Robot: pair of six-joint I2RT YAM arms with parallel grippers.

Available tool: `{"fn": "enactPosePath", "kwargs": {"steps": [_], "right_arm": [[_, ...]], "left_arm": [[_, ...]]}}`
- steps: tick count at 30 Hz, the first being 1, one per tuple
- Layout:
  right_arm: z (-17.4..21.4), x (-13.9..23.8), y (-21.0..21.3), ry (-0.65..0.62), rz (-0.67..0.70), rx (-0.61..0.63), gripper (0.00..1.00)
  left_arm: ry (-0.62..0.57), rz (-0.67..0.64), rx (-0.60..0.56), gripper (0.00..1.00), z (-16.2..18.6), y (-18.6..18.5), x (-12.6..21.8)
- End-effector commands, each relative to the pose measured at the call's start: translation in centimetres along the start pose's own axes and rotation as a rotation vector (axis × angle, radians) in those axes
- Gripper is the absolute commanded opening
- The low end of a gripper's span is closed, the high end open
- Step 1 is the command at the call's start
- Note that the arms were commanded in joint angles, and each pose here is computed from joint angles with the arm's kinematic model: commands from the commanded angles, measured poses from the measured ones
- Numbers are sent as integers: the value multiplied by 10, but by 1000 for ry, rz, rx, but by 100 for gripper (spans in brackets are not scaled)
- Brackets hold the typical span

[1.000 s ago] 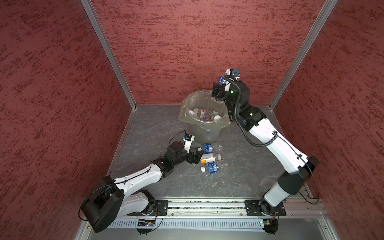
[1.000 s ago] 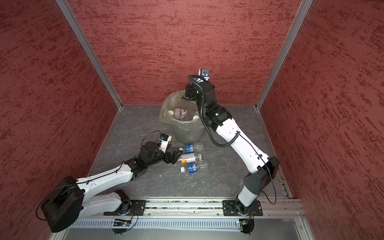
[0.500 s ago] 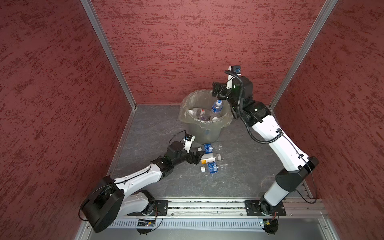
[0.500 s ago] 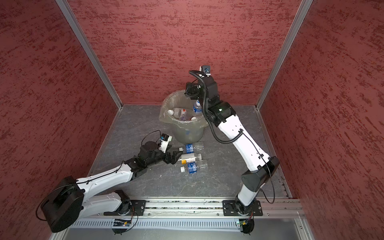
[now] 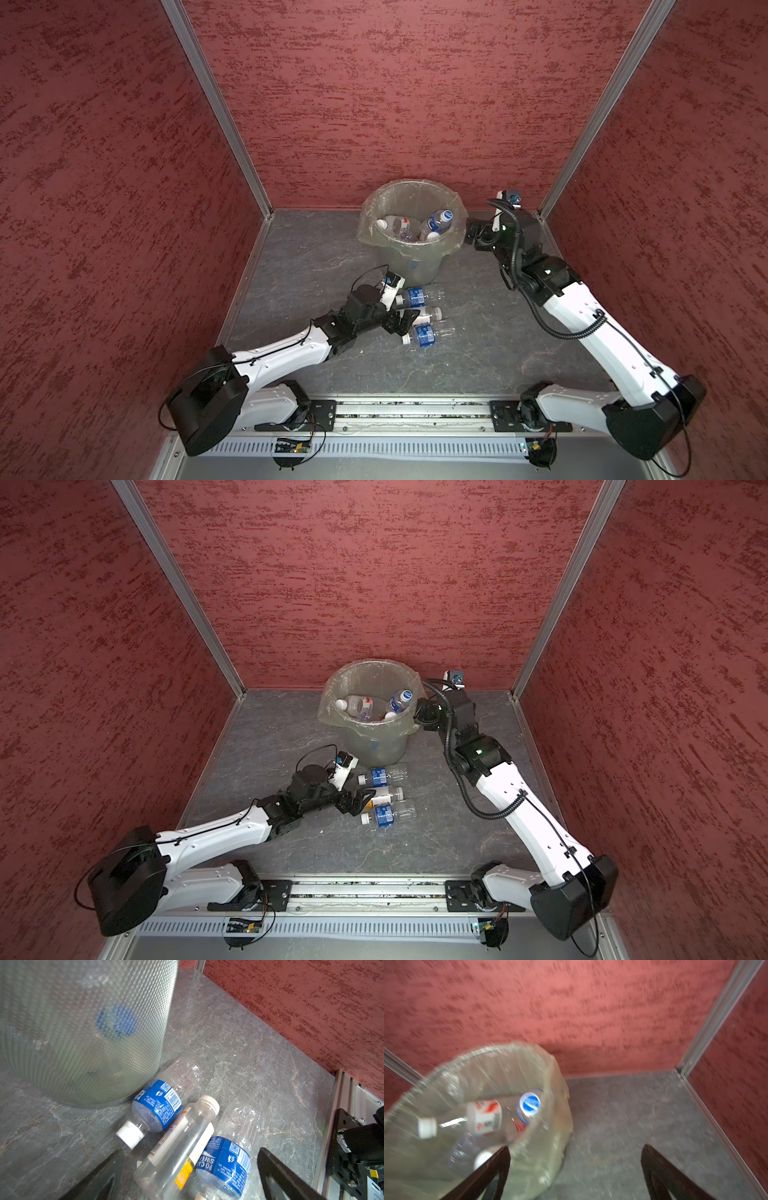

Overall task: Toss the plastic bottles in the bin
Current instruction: 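Draw the right gripper back while the left gripper reaches toward the blue-label bottle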

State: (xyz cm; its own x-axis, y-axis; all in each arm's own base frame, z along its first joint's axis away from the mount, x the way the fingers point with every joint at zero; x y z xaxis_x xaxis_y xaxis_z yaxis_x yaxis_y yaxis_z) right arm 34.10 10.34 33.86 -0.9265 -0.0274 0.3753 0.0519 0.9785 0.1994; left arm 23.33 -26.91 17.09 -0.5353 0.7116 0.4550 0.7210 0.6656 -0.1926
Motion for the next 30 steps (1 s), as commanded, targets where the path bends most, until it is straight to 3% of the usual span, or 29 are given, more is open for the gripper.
{"fn": "enactPosePath", "kwargs": {"steps": [1, 15, 22, 30], "right_arm": [[9, 13, -16, -18, -15, -78, 99], [104, 30, -64, 84, 19, -175, 99], [105, 35, -67, 71, 14, -191, 99], [107, 34, -69, 71, 8, -203, 99]], "left_arm": [[29, -15, -66, 100, -6, -5, -3], [283, 6, -248, 100, 15, -50, -35], [376, 33, -271, 98, 24, -61, -47], [566, 15, -313, 95, 29, -77, -63]]}}
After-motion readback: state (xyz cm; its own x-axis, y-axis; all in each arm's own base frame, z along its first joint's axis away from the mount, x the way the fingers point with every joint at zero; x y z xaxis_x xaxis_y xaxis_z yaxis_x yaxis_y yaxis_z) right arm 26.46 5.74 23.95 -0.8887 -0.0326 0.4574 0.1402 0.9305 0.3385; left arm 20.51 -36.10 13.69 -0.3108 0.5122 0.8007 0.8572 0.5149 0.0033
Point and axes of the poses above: each gripper's point midway between its finger pads, its own x axis back along the fingers, its own y axis along the line the jaws close on, z = x × y, the point moved 3 cm from there along x, back along the fingers, and after that the axes turned 3 degrees about -x, right-handed, at the moved point
